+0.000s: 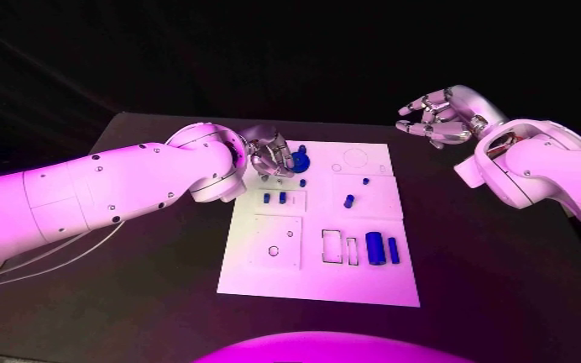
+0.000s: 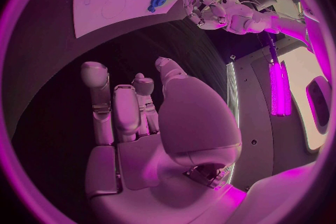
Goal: Assemble the parts on the task board
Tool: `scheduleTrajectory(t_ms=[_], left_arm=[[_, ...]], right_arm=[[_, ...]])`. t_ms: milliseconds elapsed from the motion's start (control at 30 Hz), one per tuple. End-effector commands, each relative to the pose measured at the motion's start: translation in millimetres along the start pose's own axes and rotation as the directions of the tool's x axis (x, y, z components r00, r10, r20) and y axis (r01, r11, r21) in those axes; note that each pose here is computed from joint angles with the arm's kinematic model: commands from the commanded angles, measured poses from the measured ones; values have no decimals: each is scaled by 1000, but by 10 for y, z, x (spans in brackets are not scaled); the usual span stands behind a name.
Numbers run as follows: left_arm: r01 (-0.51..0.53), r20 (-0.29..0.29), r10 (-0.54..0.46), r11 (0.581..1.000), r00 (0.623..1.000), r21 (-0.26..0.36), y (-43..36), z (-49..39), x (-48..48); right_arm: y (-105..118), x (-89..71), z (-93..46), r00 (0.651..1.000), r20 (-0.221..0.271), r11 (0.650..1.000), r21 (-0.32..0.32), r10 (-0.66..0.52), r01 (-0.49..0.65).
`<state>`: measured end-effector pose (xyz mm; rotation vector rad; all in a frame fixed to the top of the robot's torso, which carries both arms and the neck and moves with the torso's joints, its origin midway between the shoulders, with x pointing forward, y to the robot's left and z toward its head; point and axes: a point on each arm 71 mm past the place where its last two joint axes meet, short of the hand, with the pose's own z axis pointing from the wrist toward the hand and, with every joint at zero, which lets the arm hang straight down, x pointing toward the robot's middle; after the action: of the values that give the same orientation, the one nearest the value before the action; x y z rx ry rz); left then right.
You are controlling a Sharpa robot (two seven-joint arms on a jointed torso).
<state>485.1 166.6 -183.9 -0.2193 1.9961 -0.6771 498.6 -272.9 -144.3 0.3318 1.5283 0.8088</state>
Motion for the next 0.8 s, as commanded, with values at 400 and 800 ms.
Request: scheduleTrajectory(t_ms=[400, 800], left_arm=[[-353, 188, 314, 905, 931, 238, -251, 143, 99], [-448, 114, 434, 868, 894, 215, -266, 299, 254]], right_arm=[[16, 11, -3, 1000, -4, 1000, -17, -5, 5], [22, 16, -3, 1000, -4, 1000, -20, -5, 5]])
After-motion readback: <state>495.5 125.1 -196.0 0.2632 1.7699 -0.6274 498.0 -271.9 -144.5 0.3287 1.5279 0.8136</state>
